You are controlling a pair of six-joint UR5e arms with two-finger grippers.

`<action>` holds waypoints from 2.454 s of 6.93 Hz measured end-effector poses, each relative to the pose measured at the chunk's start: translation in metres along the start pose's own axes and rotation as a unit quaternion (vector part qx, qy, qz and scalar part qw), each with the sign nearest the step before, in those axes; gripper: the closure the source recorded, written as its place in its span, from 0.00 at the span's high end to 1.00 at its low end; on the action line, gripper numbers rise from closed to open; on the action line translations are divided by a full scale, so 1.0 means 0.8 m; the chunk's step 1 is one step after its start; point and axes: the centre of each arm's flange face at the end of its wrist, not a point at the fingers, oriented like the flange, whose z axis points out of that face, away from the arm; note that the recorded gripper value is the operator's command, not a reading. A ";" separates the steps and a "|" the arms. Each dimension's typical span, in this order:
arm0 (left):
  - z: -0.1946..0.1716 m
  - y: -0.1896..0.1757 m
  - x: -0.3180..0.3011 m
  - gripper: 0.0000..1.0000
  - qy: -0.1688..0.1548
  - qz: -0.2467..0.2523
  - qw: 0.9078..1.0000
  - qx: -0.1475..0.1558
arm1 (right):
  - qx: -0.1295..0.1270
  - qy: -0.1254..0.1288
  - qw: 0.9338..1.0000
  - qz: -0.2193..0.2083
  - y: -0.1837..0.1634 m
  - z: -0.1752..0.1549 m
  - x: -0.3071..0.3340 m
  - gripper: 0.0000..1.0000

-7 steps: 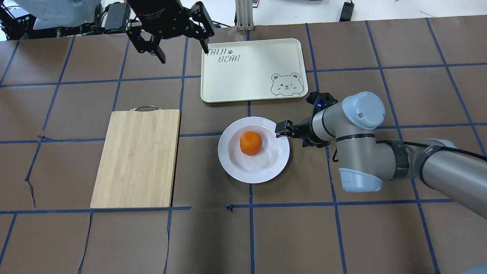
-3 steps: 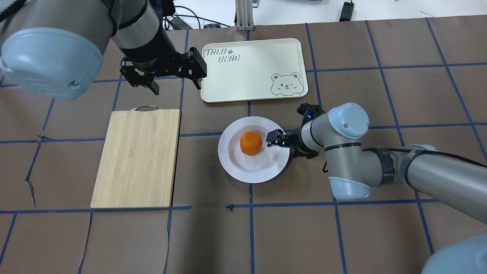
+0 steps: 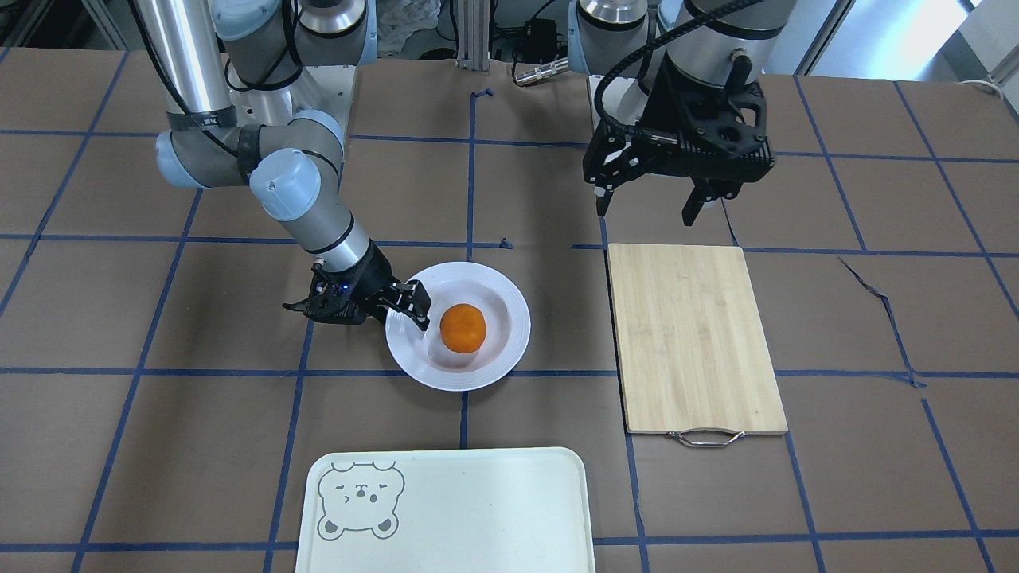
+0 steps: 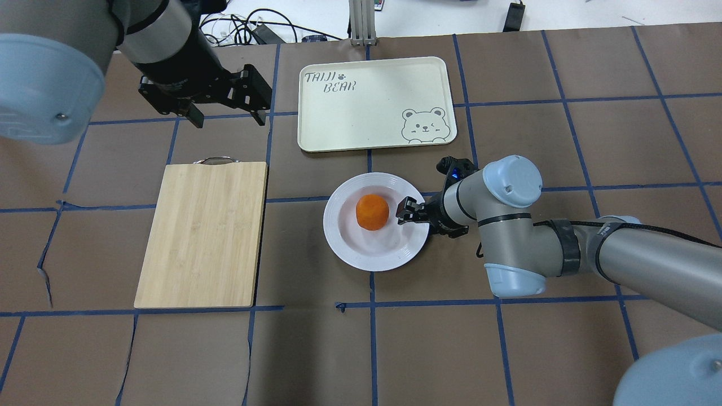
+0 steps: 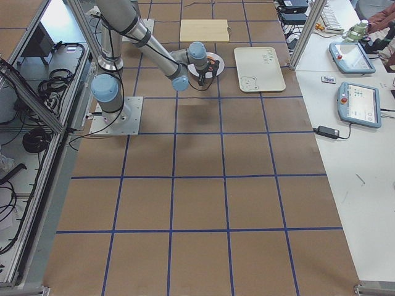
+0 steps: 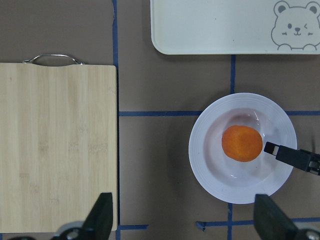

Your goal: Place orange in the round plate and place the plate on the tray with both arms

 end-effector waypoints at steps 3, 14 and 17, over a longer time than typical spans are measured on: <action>-0.023 -0.004 -0.042 1.00 -0.010 -0.022 1.000 0.016 | 0.003 0.006 1.000 -0.018 0.009 0.000 -0.014 0.20; -0.034 0.000 -0.041 1.00 -0.012 -0.074 0.996 -0.037 | 0.057 -0.032 0.997 0.041 -0.147 -0.118 -0.085 0.12; -0.033 0.002 -0.041 1.00 -0.011 -0.074 0.996 -0.038 | 0.085 -0.049 0.994 0.042 -0.304 -0.071 -0.101 0.12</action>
